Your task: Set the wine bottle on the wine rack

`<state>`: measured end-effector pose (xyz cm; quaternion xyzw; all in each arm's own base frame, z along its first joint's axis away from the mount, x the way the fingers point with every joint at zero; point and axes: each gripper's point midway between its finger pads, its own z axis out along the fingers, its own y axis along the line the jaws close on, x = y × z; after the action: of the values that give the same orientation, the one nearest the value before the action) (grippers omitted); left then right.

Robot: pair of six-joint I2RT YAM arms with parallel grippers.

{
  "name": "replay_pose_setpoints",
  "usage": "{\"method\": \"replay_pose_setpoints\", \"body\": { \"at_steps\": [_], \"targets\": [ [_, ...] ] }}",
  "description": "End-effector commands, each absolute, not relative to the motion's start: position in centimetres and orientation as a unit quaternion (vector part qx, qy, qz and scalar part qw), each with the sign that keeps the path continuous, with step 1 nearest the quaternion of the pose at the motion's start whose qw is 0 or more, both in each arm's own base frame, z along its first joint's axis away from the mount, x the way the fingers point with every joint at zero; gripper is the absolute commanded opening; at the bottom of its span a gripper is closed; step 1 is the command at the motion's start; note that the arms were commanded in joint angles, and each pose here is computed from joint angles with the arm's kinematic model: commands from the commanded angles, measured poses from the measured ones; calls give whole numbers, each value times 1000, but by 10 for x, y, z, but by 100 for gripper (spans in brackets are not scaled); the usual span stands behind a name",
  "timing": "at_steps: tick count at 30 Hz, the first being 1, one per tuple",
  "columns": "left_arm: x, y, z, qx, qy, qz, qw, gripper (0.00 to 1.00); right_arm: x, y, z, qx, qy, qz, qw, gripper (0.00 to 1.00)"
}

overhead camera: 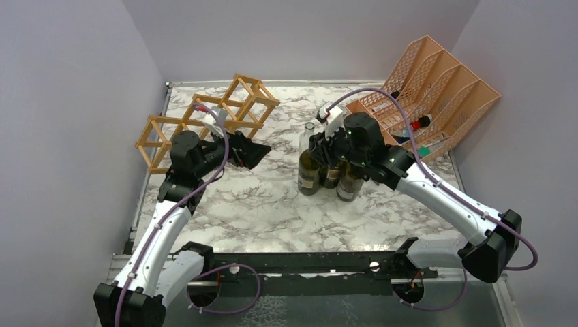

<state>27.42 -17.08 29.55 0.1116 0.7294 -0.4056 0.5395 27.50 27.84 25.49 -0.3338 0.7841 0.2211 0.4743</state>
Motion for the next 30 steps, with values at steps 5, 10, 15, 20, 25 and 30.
{"method": "replay_pose_setpoints", "body": {
  "at_steps": [5,10,15,20,25,30],
  "targets": [
    [254,-218,266,166,696,-424,556,99,262,294,310,-354,704,285,546,28],
    [250,-229,246,181,701,-404,559,99,271,293,301,-340,717,271,546,50],
    [254,-230,237,182,708,-388,561,99,273,300,296,-336,718,283,540,59],
    [252,-233,227,188,713,-386,554,99,273,307,289,-343,717,293,531,53],
    [246,-243,217,198,717,-394,541,99,271,309,277,-354,720,293,521,49],
    [239,-253,210,205,714,-401,537,99,270,309,264,-356,725,292,512,46]
  ]
}}
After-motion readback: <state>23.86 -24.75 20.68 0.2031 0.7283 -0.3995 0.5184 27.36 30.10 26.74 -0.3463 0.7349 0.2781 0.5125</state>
